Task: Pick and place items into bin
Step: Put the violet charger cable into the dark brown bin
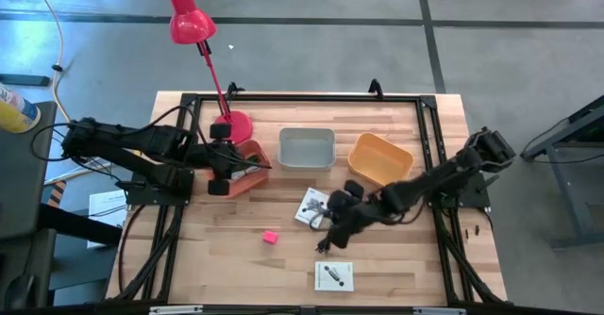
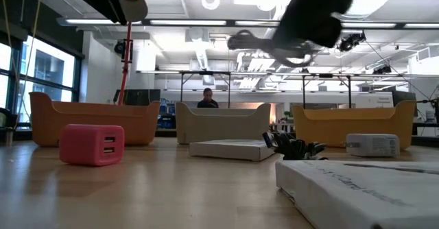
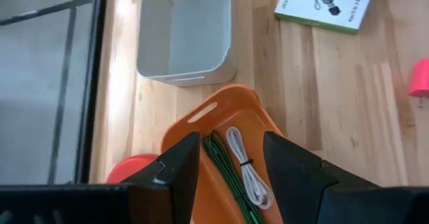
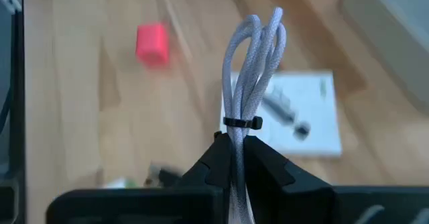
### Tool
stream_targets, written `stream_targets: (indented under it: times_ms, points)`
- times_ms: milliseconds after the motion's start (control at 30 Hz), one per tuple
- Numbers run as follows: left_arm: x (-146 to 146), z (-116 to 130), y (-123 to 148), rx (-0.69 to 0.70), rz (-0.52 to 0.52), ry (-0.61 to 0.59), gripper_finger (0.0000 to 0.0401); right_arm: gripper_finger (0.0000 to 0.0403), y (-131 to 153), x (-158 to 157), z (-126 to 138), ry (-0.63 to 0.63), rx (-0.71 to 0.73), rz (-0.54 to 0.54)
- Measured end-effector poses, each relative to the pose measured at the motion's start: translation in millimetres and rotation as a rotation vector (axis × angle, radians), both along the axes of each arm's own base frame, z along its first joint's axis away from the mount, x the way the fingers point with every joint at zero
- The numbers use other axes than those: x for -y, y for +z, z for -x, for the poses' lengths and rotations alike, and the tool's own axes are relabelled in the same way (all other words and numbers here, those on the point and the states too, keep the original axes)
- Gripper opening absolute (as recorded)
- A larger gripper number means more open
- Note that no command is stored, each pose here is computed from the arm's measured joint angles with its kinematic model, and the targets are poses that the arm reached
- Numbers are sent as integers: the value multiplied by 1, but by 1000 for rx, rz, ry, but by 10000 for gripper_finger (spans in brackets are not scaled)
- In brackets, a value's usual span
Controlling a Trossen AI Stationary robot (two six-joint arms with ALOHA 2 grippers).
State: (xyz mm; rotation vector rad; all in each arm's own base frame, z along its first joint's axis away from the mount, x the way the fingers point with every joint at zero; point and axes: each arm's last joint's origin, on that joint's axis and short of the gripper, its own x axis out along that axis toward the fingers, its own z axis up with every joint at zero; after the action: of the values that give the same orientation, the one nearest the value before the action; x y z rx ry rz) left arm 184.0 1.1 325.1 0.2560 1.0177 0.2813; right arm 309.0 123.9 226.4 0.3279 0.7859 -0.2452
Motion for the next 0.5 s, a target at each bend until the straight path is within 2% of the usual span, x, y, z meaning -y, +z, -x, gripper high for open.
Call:
stream_targets:
  times_ms: [300,500]
  points:
    - [-1,20,9,45,31,31,152,17,10,44,-32,54,158,63]
    - [-1,29,14,82,50,57,152,26,-8,60,-52,92,174,22]
